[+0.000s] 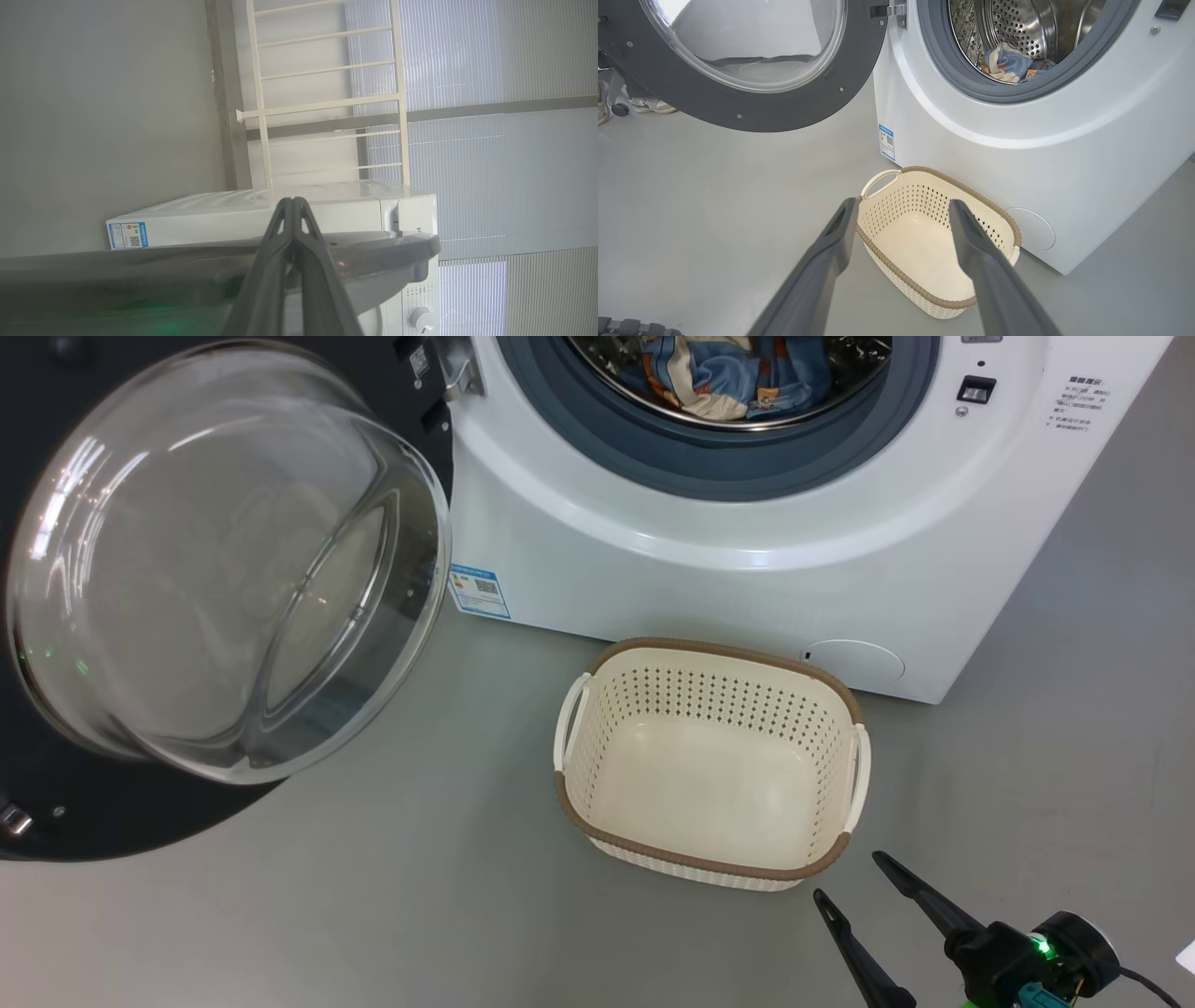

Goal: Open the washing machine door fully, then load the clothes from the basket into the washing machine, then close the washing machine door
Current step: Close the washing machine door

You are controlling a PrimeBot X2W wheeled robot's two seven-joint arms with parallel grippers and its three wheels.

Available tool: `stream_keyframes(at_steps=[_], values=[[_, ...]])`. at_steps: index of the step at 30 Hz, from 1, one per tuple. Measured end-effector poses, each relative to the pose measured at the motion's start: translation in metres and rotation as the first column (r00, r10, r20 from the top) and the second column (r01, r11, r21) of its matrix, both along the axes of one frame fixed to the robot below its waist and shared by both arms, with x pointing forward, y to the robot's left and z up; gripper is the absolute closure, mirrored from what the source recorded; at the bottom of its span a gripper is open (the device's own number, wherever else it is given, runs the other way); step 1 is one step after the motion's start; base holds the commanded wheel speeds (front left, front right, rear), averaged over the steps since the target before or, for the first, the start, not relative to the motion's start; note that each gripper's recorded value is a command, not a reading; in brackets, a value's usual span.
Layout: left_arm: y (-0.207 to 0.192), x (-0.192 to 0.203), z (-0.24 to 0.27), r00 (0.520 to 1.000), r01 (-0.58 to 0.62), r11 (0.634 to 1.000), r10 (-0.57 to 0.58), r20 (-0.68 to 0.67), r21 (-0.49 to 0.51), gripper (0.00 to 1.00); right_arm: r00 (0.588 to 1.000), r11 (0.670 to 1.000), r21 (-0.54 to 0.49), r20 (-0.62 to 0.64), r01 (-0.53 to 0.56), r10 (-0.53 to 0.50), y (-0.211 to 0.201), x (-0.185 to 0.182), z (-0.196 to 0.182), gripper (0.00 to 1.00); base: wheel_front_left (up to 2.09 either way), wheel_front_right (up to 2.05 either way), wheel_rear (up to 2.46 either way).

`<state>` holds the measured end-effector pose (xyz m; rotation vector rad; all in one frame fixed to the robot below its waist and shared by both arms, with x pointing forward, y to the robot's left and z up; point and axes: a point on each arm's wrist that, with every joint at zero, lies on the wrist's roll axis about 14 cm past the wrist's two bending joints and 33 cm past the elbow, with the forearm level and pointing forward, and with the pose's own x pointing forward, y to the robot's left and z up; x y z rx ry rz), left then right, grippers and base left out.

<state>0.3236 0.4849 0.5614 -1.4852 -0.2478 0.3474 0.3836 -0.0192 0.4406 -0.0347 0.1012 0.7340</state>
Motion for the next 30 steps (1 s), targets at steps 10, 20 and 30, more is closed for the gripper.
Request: stream_keyframes(at_steps=[10,20,30], values=[[-0.008,-0.002,-0.002,1.000,0.032,0.999,-0.032,0.000,-0.014,1.00,1.000,1.000,0.005,0.012,-0.005,0.005,0.003,-0.004,0.006,0.00,0.00,0.00,0.00],[-0.016,-0.006,-0.007,0.998,0.065,0.998,-0.065,-0.005,-0.023,1.00,1.000,1.000,0.029,0.007,0.001,-0.001,0.006,-0.006,0.010,0.00,0.00,0.00,0.00],[-0.019,-0.008,-0.011,0.999,0.053,0.998,-0.053,-0.004,-0.029,1.00,1.000,0.999,0.038,0.015,0.002,-0.002,0.008,-0.007,0.015,0.00,0.00,0.00,0.00]])
